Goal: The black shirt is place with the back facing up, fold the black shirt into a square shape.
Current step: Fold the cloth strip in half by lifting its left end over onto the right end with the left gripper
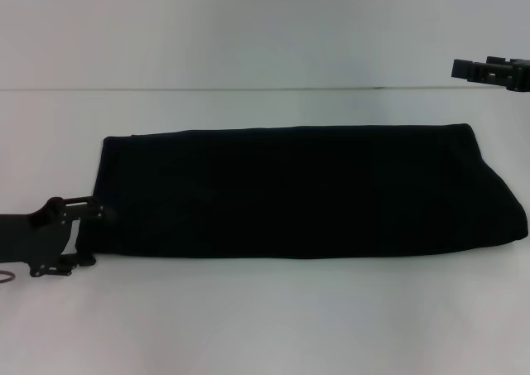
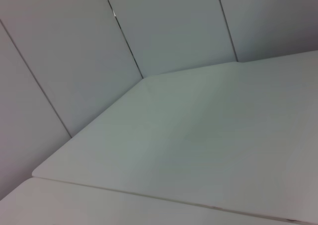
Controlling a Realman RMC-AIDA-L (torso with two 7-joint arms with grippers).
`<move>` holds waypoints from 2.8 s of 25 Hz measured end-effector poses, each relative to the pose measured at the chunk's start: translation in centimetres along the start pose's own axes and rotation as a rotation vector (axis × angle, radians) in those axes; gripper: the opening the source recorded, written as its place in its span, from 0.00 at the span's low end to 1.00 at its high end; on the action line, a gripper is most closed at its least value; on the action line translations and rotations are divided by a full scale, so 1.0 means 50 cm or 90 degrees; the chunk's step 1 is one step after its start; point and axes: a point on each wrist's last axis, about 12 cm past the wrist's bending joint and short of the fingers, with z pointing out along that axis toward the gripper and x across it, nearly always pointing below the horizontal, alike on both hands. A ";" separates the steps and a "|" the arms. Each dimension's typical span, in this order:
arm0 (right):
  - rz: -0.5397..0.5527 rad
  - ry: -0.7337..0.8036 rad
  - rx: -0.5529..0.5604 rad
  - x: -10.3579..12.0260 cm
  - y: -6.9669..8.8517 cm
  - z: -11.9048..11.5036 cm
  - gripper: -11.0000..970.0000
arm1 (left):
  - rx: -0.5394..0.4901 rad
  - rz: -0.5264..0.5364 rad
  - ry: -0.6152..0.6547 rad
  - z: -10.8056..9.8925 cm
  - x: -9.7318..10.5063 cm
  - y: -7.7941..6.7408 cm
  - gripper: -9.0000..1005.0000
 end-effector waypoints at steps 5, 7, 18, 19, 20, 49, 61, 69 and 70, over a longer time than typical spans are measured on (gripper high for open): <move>0.000 0.000 0.001 0.000 0.000 0.000 0.96 | 0.002 -0.001 0.002 0.003 0.004 0.004 0.84; -0.001 0.000 0.001 0.000 0.000 0.000 0.96 | 0.002 -0.002 0.003 0.007 0.005 0.005 0.84; 0.000 0.000 0.001 0.001 -0.001 -0.001 0.96 | -0.001 0.012 -0.005 0.011 0.000 0.000 0.84; 0.000 0.000 0.001 0.001 -0.001 -0.001 0.96 | -0.002 0.015 -0.007 0.011 -0.001 0.000 0.84; 0.000 0.000 0.001 0.001 -0.001 -0.001 0.96 | -0.002 0.017 -0.008 0.012 -0.002 0.000 0.84; -0.005 -0.002 0.010 -0.002 -0.003 0.000 0.96 | -0.002 0.039 -0.024 0.017 -0.011 -0.007 0.80; -0.003 -0.004 0.017 -0.003 -0.006 0.000 0.96 | -0.005 0.090 -0.040 0.016 -0.015 -0.002 0.64; -0.003 -0.004 0.017 -0.002 -0.006 0.001 0.96 | -0.009 0.106 -0.038 0.016 -0.015 -0.003 0.41; -0.002 -0.004 0.017 -0.002 -0.006 0.001 0.96 | -0.009 0.109 -0.037 0.016 -0.015 -0.004 0.37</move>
